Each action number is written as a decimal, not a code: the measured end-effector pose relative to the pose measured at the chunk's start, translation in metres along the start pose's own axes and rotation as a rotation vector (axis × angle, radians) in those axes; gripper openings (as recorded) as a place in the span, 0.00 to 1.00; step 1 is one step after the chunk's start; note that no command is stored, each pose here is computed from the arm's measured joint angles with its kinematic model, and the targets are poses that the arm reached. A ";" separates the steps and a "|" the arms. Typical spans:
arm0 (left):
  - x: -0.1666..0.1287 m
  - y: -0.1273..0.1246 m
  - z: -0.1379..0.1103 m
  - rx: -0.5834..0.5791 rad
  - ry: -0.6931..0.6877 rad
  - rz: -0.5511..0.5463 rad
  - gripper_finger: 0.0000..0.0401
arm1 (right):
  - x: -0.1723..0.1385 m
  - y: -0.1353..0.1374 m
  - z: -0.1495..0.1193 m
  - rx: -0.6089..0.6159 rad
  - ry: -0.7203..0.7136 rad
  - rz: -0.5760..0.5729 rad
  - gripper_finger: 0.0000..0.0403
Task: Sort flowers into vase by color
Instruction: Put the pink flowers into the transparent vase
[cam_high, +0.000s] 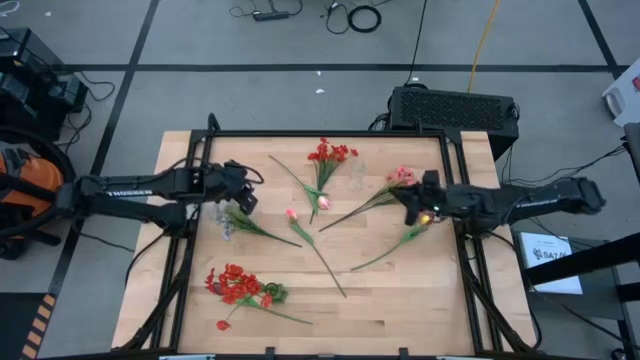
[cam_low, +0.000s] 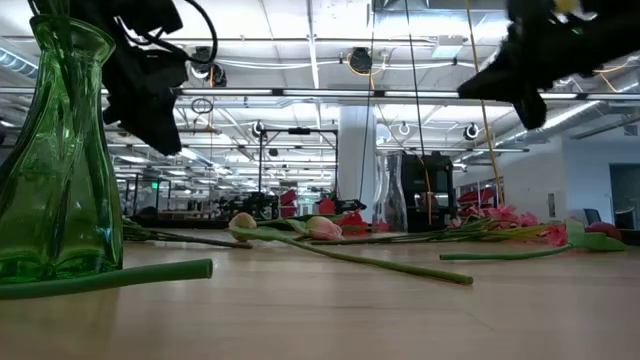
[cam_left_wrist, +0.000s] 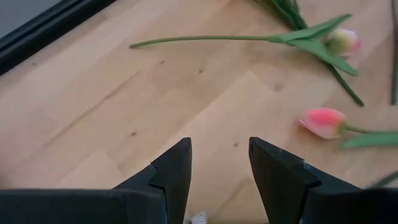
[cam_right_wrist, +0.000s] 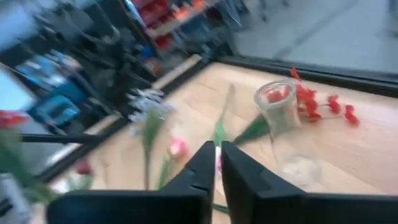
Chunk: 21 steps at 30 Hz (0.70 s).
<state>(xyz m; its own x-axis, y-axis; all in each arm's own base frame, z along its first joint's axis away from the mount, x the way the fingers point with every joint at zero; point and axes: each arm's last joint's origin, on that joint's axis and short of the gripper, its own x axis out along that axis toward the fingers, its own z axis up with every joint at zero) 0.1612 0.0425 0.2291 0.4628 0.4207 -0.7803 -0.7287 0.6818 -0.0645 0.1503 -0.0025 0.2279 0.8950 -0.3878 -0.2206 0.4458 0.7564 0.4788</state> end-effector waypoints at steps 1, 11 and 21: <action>0.001 0.002 0.001 -0.013 0.005 0.000 0.42 | 0.006 0.007 0.007 -0.003 0.032 -0.047 0.02; 0.005 0.017 0.000 -0.071 0.099 0.018 0.42 | 0.050 0.044 0.061 0.325 0.277 -0.679 0.00; 0.004 0.016 0.000 0.014 0.115 -0.013 0.42 | 0.087 0.026 0.048 0.675 0.398 -0.988 0.01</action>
<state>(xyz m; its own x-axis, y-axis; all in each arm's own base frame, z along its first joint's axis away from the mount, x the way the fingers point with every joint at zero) 0.1514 0.0553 0.2245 0.4101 0.3409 -0.8459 -0.7157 0.6952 -0.0668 0.2387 -0.0417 0.2621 0.1816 -0.3596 -0.9153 0.9334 -0.2299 0.2756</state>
